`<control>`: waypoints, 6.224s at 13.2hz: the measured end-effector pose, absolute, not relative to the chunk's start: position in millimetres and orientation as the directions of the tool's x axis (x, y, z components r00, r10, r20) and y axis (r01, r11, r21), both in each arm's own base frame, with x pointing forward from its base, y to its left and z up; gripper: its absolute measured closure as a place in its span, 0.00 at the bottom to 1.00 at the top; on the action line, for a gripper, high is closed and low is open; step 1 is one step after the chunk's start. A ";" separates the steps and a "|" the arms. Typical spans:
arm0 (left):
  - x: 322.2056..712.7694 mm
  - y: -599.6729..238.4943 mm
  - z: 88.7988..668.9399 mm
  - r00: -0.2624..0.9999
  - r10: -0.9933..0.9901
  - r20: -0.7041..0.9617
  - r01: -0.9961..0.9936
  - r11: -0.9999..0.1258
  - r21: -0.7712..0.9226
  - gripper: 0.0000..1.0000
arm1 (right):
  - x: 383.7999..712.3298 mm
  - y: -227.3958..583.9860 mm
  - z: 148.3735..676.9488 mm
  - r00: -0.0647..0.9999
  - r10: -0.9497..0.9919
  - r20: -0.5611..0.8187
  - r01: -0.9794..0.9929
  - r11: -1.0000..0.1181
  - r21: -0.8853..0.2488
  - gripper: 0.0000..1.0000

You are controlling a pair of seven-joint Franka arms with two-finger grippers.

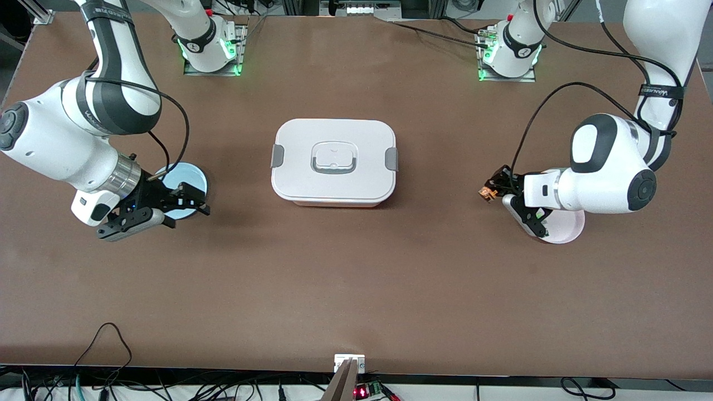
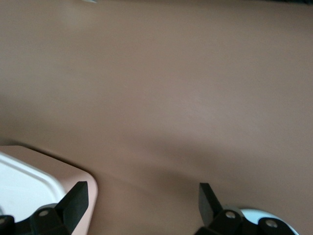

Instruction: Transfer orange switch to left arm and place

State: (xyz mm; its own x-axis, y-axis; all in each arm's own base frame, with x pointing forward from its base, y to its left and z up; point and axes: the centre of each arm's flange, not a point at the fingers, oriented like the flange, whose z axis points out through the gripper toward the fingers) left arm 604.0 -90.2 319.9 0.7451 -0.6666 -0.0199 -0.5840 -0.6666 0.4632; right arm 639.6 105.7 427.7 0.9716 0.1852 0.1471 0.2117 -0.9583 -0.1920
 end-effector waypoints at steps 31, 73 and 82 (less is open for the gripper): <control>628.3 88.5 219.1 0.131 -0.991 0.023 -0.954 -0.119 0.274 0.00 | 553.5 -30.4 522.9 0.997 -0.036 -0.067 -0.031 -0.997 0.074 0.00; 537.1 -22.3 587.6 0.995 -0.082 -0.061 -0.083 -0.996 -0.015 0.00 | 549.8 -37.7 574.3 0.998 -0.050 -0.036 -0.047 -0.996 0.071 0.00; 535.5 -16.9 586.6 0.996 -0.060 -0.060 -0.061 -0.998 -0.017 0.00 | 548.2 -37.6 576.3 0.998 -0.050 -0.036 -0.048 -0.997 0.068 0.00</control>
